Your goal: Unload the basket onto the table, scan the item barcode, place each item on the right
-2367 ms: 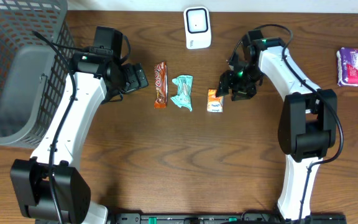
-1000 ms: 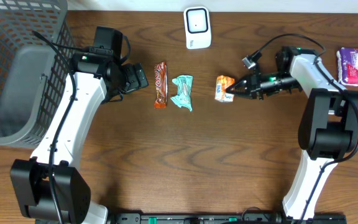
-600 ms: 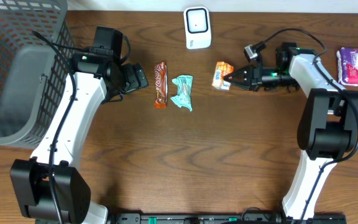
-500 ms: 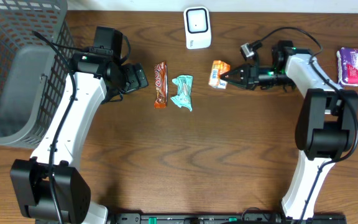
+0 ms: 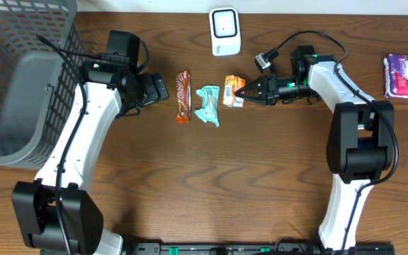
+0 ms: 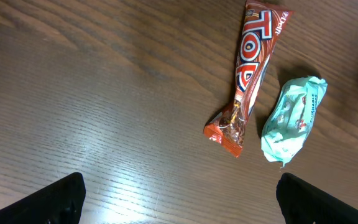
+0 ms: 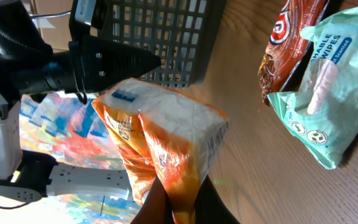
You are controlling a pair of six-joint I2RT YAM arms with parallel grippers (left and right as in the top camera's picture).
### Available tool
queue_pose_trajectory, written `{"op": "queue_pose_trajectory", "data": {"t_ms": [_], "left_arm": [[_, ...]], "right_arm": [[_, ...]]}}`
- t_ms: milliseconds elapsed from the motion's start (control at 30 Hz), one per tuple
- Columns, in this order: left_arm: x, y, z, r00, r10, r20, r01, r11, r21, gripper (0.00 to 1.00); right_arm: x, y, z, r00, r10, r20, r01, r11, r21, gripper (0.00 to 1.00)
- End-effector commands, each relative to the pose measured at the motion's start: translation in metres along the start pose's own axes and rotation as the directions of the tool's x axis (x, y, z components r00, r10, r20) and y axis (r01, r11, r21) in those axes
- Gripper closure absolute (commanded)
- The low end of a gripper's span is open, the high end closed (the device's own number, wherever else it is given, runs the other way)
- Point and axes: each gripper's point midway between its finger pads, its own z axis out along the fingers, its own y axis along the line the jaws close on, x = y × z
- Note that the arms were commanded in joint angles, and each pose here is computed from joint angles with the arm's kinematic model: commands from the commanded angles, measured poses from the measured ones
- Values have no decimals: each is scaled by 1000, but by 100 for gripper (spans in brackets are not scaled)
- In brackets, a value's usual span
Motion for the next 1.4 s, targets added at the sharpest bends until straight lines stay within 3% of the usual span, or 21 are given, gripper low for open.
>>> {"op": "queue_pose_trajectory", "data": {"t_ms": [0, 1367], "left_arm": [[-3, 1, -2, 1000, -1, 12, 2, 1000, -8, 2], [-3, 1, -2, 1000, -1, 12, 2, 1000, -8, 2]], "right_arm": [[-2, 11, -1, 1000, -22, 3, 22, 1000, -5, 99], [1, 4, 3, 1000, -25, -18, 26, 999, 36, 99]]}}
